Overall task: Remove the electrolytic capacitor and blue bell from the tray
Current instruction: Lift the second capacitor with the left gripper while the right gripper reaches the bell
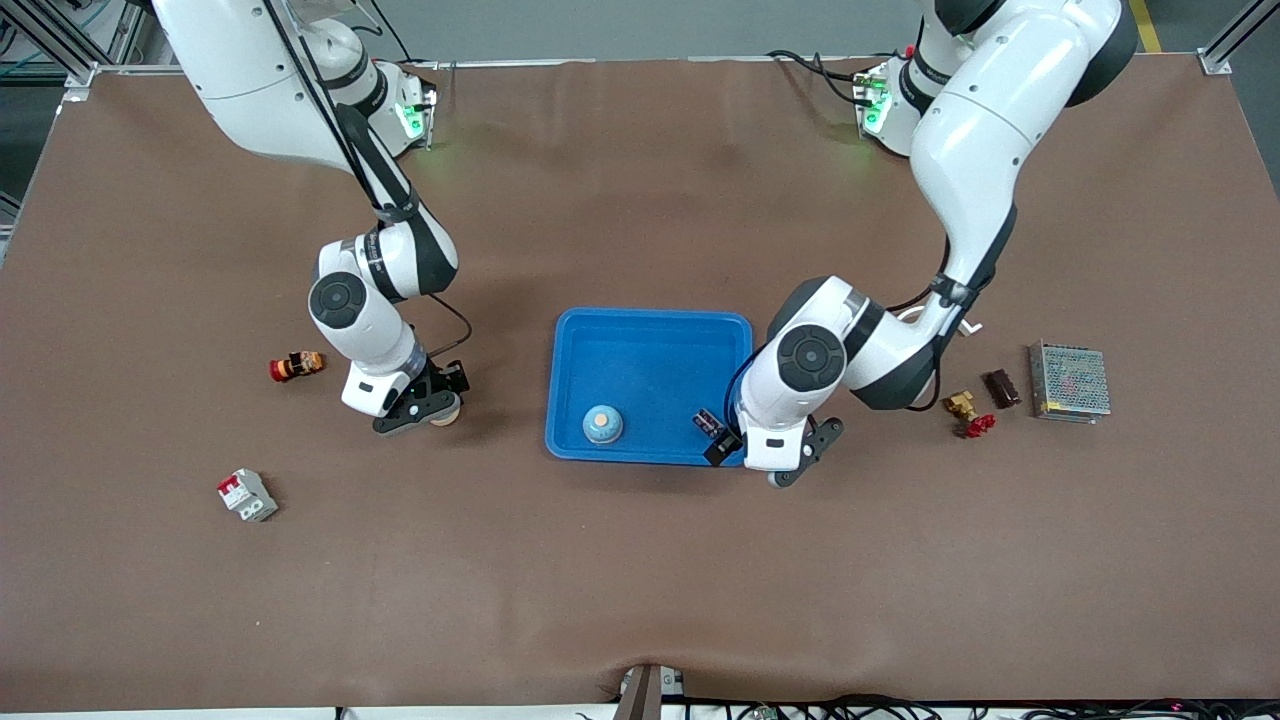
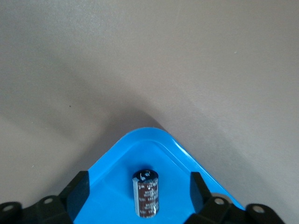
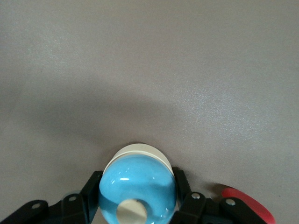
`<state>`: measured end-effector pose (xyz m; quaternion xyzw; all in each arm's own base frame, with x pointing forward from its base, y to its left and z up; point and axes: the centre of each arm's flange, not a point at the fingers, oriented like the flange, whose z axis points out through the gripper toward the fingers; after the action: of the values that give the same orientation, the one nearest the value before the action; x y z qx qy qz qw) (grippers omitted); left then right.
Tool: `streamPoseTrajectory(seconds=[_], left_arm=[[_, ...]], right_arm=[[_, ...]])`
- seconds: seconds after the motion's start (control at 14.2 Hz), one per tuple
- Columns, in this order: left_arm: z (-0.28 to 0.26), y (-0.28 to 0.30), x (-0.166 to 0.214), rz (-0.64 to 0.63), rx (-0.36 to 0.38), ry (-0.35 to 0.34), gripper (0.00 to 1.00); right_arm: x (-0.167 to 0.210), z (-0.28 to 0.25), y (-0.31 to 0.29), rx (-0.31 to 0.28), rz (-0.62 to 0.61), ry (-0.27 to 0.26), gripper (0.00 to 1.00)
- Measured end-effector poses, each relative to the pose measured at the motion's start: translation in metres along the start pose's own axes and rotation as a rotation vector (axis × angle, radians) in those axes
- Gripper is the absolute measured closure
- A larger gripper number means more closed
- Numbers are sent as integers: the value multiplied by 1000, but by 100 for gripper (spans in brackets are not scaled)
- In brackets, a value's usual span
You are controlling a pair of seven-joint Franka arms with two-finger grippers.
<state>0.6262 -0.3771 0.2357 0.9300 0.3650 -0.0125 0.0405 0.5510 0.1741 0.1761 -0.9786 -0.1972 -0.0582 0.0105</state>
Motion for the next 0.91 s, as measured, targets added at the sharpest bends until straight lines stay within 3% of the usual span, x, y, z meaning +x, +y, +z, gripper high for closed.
streamPoseTrajectory(seconds=[0.21,0.49,0.56,0.91], left_arm=[[11,6,-10,-20,-19,12,9],[21,10,-24,-20,-32,6,16],[21,10,-26,-18,-32,5,19],[24,13,-40,-13,-28,3,28]], right_arm=[[0,0,0,0,0,1,33],[3,-2,4,-3,6,8,0],[5,-4,5,-3,8,8,0],[37,-43,9,26,28,-132,0]])
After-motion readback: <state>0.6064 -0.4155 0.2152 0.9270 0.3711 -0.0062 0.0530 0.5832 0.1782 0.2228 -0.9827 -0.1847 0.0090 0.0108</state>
